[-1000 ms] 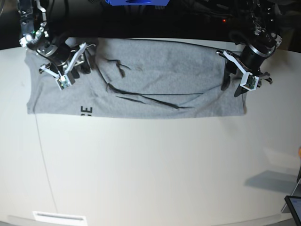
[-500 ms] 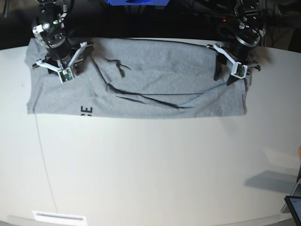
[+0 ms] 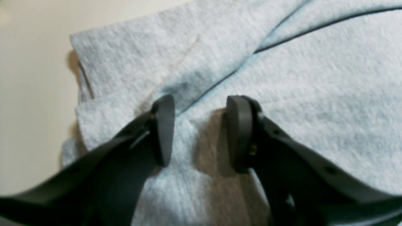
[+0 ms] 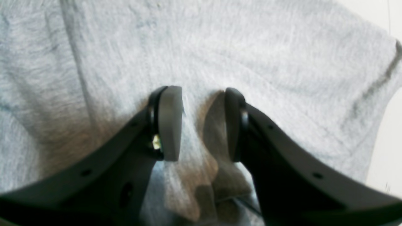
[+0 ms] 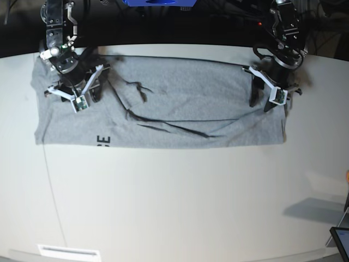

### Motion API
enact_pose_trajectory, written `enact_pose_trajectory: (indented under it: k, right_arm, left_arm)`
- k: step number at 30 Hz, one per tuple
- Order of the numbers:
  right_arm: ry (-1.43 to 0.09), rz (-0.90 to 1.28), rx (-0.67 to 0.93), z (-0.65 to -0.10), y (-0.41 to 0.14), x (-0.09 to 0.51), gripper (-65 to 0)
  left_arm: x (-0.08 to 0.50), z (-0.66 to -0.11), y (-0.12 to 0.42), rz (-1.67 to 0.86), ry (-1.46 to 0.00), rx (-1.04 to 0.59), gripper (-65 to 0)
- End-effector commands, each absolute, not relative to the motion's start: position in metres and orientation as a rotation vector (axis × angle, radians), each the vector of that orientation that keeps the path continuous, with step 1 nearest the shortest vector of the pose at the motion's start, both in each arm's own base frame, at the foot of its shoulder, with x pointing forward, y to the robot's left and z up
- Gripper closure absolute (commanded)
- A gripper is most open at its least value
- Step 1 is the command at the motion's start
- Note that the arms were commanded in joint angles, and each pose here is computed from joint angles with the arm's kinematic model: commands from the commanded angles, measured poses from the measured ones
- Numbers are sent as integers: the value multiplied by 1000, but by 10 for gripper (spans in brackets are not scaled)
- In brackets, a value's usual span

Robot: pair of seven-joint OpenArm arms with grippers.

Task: Fold the T-shirt properly
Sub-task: 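Move both grippers to the folded edge of the shirt and grasp it, then drag the right gripper across the shirt's middle to smooth the fold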

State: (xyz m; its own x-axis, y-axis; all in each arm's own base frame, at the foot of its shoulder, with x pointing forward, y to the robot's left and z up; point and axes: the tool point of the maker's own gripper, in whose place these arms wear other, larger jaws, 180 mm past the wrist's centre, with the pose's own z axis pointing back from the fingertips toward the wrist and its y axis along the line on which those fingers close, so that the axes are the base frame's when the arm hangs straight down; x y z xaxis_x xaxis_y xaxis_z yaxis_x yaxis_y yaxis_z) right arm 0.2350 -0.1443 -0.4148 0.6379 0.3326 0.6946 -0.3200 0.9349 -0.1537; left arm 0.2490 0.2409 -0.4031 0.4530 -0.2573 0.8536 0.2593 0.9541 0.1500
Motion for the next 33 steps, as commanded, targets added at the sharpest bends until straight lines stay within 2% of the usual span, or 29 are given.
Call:
enact_pose_trajectory:
  k: [1, 6, 10, 19, 25, 28, 31, 33]
  right_arm:
    - [-745, 388, -49, -422, -152, 230, -223]
    - [-765, 388, -62, -421, -157, 250, -223]
    - [-746, 395, -81, -419, -163, 251, -223]
    - [-894, 443, -111, -355, -150, 272, -223]
    - [-935, 613, -13, -337, -104, 272, -223]
    - [-932, 709, 64, -339, -68, 264, -231]
    - [-961, 781, 114, -332, -39, 266, -264]
    - [-995, 822, 134, -323, -23, 272, -242]
  left_arm:
    - [251, -409, 249, -338, -1002, 35, -270]
    - [270, -402, 254, -338, -988, 63, -270]
    - [275, -383, 248, -368, -1034, 79, -270]
    - [263, -347, 242, -436, -1006, 167, -270]
    - [260, -316, 238, -479, -1024, 230, -270]
    - [257, -311, 258, -443, -1019, 279, -270]
    - [253, -306, 279, -408, -1010, 332, -270]
    - [251, -301, 292, -386, -1012, 366, -270]
